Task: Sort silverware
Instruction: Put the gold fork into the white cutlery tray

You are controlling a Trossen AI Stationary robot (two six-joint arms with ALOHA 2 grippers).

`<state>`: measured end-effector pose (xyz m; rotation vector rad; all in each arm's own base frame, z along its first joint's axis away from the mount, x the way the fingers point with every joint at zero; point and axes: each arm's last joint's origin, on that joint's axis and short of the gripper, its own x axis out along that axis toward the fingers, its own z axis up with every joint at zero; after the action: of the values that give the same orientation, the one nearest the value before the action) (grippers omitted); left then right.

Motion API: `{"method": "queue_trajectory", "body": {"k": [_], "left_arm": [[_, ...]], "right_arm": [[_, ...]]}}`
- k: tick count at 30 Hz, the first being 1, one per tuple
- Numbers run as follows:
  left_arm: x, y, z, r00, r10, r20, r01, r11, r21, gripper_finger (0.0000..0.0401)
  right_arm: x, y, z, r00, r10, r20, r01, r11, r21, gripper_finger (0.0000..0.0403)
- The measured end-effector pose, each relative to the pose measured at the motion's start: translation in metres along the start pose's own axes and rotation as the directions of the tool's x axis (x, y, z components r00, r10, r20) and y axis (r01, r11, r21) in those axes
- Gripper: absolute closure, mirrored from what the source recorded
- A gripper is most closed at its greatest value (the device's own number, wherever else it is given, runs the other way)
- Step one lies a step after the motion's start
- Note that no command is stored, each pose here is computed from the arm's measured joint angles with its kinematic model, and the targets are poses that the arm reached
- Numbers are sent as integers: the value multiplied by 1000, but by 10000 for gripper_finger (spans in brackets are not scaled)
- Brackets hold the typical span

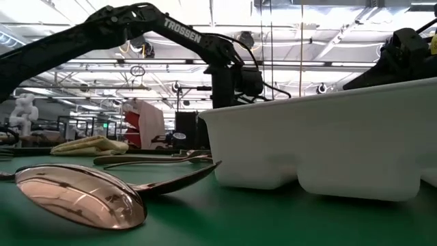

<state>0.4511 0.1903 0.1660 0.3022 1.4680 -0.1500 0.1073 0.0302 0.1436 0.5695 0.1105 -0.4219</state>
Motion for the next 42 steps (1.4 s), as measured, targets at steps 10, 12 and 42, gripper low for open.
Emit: {"method": "queue_trajectory", "body": {"k": [10, 12, 42], "left_arm": [[0, -5, 2, 1000, 4, -24, -2, 997, 72, 397], [-1, -8, 1, 998, 7, -60, -3, 997, 76, 398], [-21, 21, -52, 992, -98, 79, 92, 993, 71, 245]], "right_arm": [[0, 0, 0, 1000, 0, 1, 0, 1000, 0, 174], [0, 0, 0, 1000, 0, 1, 0, 1000, 0, 174], [0, -1, 1, 999, -24, 22, 25, 999, -29, 174]]}}
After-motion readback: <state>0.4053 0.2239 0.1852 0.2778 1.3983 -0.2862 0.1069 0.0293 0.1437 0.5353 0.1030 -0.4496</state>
